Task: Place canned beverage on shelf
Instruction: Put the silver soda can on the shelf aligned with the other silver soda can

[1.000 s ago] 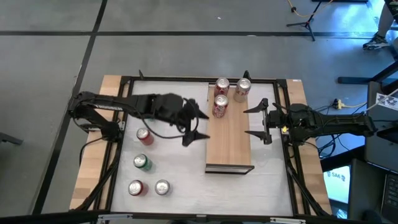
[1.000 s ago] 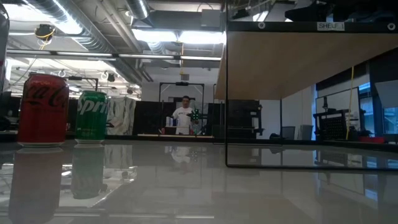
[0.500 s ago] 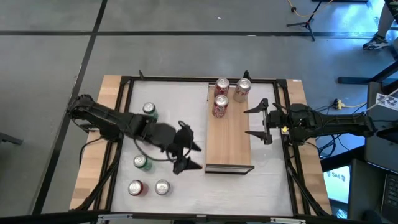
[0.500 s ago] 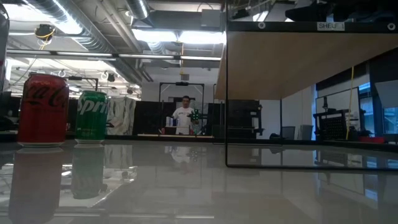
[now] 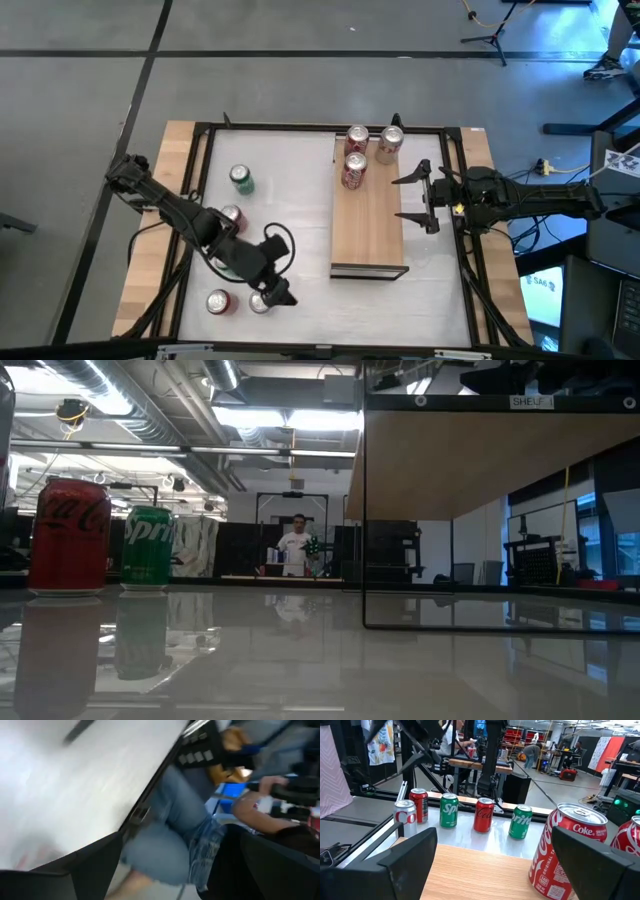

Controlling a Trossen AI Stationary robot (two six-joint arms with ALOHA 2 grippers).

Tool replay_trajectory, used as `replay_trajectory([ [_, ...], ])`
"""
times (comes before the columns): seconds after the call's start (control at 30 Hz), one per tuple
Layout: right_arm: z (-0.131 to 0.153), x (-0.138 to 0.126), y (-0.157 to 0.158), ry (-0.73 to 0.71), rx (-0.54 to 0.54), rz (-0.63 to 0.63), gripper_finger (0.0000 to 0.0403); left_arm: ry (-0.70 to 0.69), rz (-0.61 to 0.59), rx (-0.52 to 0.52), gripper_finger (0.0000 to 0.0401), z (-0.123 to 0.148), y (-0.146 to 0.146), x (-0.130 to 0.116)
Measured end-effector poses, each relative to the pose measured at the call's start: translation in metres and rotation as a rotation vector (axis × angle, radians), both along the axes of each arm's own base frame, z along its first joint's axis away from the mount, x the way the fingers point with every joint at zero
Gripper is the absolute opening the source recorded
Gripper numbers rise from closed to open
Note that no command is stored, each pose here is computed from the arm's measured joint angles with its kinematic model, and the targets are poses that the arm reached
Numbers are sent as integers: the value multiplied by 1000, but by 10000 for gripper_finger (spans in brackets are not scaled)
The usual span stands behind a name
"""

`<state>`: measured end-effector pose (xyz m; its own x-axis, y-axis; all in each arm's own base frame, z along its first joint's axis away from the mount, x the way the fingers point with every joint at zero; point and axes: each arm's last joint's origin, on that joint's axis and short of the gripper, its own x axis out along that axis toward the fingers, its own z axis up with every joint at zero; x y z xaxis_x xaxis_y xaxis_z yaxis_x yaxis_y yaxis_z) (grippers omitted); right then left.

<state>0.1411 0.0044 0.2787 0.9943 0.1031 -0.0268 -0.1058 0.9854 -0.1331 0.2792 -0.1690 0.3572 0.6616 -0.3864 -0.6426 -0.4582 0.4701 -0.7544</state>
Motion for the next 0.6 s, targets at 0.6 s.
replay_trajectory([
  [0.6, 0, 0, 0, 3, 0, 0, 386, 609, 351, -233, 396, -28, -16, -33],
])
